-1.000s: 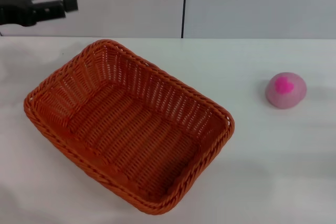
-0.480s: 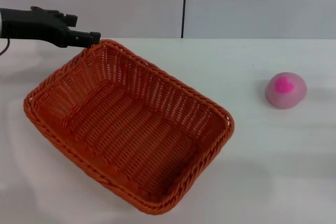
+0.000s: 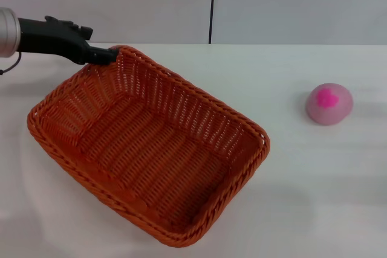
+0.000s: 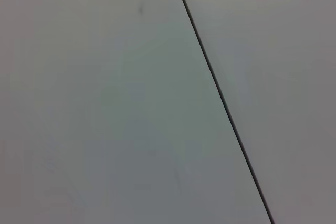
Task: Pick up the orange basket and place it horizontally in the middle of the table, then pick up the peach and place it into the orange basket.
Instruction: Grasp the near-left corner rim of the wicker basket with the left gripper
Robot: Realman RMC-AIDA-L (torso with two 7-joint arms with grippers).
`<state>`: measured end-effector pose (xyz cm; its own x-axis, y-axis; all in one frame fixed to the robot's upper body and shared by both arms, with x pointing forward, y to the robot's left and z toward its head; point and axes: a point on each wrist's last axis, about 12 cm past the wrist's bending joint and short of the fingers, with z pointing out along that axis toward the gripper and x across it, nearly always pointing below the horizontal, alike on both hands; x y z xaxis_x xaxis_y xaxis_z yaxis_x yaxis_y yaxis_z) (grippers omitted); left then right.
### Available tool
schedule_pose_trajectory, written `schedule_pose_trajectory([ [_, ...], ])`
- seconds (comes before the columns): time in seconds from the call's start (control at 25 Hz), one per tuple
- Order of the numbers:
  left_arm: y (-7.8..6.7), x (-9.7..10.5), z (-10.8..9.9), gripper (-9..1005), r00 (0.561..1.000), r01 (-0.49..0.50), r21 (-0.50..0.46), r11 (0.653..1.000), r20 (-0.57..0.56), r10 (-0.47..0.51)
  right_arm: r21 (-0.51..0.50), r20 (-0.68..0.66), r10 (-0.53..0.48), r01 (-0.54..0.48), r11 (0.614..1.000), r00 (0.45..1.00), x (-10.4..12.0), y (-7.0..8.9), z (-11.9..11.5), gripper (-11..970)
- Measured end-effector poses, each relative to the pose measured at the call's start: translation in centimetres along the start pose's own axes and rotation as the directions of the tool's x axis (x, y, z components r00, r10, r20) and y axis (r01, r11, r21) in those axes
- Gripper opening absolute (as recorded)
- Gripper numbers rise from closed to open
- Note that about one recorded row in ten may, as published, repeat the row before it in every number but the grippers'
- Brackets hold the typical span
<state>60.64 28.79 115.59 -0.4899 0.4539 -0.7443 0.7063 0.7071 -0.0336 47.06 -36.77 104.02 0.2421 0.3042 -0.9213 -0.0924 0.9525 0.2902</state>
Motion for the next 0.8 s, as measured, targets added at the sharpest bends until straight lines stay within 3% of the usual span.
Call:
schedule_pose_trajectory([
  [0.8, -1.0, -0.4, 2.1, 775, 0.992, -0.050, 0.016, 0.999, -0.112, 0.051, 0.014, -0.011, 0.000, 0.000, 1.000, 1.000, 0.1, -0.2, 0.0, 572],
])
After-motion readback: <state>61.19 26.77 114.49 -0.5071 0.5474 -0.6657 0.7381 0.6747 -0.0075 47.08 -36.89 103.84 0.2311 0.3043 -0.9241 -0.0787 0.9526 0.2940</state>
